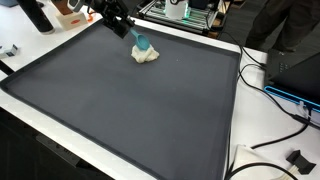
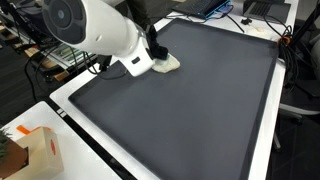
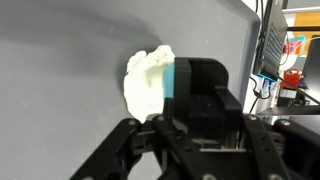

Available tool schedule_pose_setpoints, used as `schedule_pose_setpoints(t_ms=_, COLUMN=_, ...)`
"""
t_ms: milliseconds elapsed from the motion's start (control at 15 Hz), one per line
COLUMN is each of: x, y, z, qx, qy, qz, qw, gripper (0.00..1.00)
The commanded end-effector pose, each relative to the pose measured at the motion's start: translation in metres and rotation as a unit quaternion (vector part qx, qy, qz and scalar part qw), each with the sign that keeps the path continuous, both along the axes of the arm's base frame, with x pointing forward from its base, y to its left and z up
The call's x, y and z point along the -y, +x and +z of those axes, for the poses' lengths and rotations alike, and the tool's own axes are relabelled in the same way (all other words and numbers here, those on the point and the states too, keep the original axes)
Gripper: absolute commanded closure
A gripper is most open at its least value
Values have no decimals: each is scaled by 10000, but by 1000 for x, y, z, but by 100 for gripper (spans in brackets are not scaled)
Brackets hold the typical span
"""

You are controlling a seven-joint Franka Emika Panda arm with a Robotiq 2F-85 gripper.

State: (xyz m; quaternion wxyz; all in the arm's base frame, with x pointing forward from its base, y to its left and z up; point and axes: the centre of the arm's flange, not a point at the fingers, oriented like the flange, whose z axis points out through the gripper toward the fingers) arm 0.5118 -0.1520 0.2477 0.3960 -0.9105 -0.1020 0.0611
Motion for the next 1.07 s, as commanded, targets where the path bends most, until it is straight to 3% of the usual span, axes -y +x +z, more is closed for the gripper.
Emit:
schedule_pose_setpoints(t_ms=0, x=-22, y=-10, z=34, qx=90, qy=-319, qz=174, qw=9993, gripper=75)
schedule_pose_setpoints(t_ms=467, x=-50, y=-3, z=95, qx=379, qy=-1300, qz=352, qw=9902, gripper=75)
schedule_pose_setpoints(t_ms=1000, x=-79, y=-2, z=145, qx=566, qy=-2487, qz=245, qw=9666, gripper=75)
